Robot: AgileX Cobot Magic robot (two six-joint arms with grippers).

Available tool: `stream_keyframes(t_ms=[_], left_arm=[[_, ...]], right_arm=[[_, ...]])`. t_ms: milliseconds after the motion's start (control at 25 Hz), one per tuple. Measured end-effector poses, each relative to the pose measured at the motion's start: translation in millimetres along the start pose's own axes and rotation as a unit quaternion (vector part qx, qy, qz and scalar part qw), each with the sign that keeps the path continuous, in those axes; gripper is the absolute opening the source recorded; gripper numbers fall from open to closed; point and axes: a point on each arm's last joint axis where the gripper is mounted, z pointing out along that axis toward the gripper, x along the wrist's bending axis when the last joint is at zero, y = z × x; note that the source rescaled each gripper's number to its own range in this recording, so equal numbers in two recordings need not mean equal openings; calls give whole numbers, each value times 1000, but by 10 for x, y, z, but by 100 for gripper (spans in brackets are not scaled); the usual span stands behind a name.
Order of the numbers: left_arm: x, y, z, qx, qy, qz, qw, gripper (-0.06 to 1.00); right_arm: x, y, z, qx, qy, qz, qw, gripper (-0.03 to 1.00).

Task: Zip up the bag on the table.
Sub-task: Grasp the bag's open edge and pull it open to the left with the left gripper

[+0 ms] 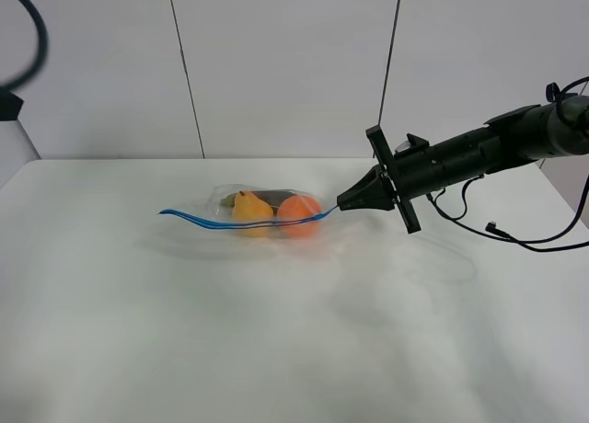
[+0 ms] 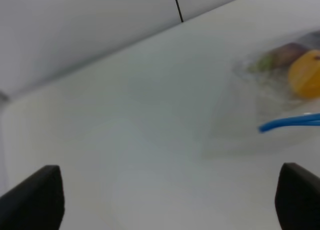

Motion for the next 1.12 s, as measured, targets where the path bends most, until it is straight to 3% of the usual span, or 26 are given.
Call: stream_keyframes(t_ms=[120, 200, 280, 440, 640, 840, 960, 1120], left_arm=[[30, 40, 358, -2, 3, 130, 992, 97], [14, 36, 584, 3, -9, 207, 978, 97], [-55, 34, 768, 2, -34, 244, 969, 97], [-377, 126, 1030, -25, -104, 254, 961, 97], [-1008, 353, 1223, -76, -168, 282, 942, 97], [-1684, 523, 1362, -127, -209, 287, 926, 97], [-2021, 521, 1468, -134, -229, 302, 916, 97], [-2391, 469, 1621, -137, -247, 307, 909, 96]], right_arm=[[1, 0, 0, 0, 1, 0, 1000, 0], [1, 0, 0, 0, 1, 0, 1000, 0], [3, 1, 0, -1, 1, 1, 1000, 0], [3, 1, 0, -1, 1, -1, 1000, 0], [3, 2, 0, -1, 2, -1, 1000, 0], [3, 3, 0, -2, 2, -1, 1000, 0], [4, 4, 0, -2, 2, 0, 1000, 0], [4, 4, 0, -2, 2, 0, 1000, 0]])
